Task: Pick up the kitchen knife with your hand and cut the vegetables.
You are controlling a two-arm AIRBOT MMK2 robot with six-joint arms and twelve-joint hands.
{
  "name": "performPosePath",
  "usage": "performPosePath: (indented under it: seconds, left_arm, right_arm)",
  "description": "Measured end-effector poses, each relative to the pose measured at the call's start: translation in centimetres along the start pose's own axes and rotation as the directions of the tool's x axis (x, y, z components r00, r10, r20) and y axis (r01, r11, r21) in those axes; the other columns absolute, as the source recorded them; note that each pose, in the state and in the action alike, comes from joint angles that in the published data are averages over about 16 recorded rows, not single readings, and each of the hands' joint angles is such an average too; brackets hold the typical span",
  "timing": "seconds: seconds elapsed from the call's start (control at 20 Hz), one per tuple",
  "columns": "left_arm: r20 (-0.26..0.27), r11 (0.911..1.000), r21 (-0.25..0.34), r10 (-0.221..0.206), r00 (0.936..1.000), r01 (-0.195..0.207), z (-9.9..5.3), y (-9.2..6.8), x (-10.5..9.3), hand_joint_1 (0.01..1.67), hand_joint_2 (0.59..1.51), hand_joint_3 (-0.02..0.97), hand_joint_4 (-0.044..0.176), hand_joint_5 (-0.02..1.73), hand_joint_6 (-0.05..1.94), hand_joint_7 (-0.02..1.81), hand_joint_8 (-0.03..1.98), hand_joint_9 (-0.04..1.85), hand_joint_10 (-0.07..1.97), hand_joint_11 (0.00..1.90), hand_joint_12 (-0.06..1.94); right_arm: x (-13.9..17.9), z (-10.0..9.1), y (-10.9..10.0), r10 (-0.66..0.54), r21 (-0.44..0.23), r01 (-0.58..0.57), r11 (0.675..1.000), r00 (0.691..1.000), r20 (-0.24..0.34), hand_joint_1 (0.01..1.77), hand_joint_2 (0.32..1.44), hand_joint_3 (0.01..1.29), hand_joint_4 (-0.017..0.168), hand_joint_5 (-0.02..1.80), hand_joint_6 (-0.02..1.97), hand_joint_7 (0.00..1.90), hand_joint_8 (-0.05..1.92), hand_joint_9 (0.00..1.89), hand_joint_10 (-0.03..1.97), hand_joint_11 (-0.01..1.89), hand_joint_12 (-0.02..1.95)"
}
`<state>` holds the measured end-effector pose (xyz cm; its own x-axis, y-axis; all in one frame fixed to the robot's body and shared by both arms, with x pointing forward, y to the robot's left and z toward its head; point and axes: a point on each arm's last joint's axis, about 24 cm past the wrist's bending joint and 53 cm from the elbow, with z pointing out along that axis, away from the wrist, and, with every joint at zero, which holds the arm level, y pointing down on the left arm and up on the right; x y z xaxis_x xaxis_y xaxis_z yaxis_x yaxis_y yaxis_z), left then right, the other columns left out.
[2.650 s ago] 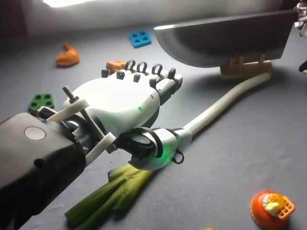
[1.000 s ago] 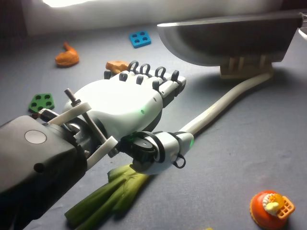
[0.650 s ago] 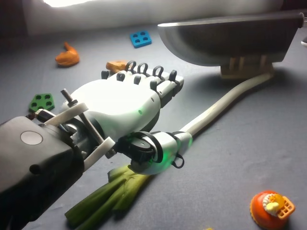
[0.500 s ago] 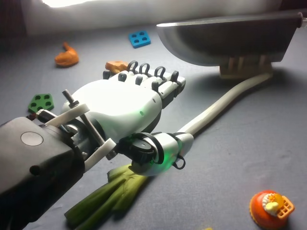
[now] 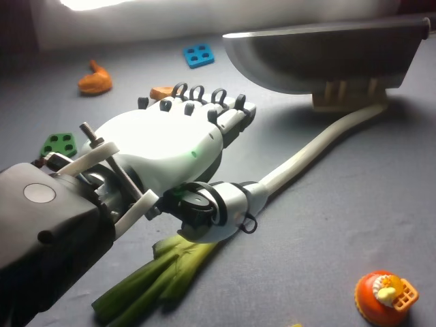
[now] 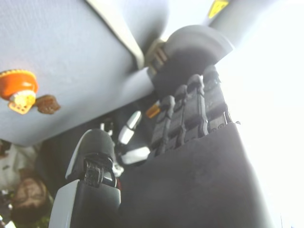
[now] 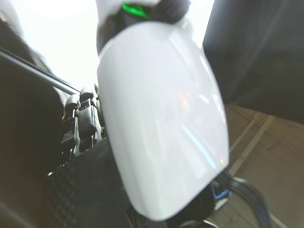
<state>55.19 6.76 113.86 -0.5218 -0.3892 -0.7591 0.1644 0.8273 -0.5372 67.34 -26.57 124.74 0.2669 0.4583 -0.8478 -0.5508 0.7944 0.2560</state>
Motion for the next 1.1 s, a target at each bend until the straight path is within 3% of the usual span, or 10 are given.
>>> performPosePath:
  seconds: [0.25,0.55,0.75,1.1]
  left_arm:
    - [0.004,0.9998,-0.008,-0.017,0.9999,0.017,-0.1,0.1,-0.1,0.13,1.409,0.017,0.002,0.02,0.02,0.03,0.02,0.02,0.01,0.02,0.00]
    - [-0.002,0.9996,-0.005,-0.026,0.9997,0.026,-0.5,-0.3,0.3,0.14,1.410,0.017,0.002,0.02,0.02,0.04,0.02,0.02,0.01,0.02,0.00]
    - [-0.007,0.9996,0.000,-0.027,0.9996,0.027,-0.8,-0.7,0.7,0.15,1.410,0.017,0.002,0.02,0.02,0.03,0.02,0.02,0.01,0.02,0.00]
    - [-0.013,0.9996,0.004,-0.028,0.9995,0.028,-1.1,-1.0,1.0,0.16,1.410,0.017,0.002,0.02,0.02,0.03,0.02,0.02,0.01,0.02,0.00]
  right_arm:
    - [-0.9,-1.4,3.0,0.059,0.006,-0.059,0.998,0.998,-0.034,0.88,0.85,0.02,0.061,0.02,0.02,0.01,0.02,0.02,0.01,0.01,0.00]
    - [-0.1,-2.5,5.5,0.132,0.053,-0.126,0.991,0.983,-0.124,0.87,0.85,0.02,0.062,0.02,0.02,0.02,0.02,0.02,0.01,0.01,0.00]
    - [1.1,-3.0,6.4,0.175,0.104,-0.157,0.982,0.964,-0.198,0.87,0.85,0.02,0.061,0.02,0.02,0.02,0.02,0.02,0.01,0.01,0.00]
    - [2.3,-3.4,7.1,0.214,0.153,-0.178,0.972,0.939,-0.269,0.88,0.85,0.02,0.061,0.02,0.02,0.02,0.02,0.02,0.00,0.01,0.00]
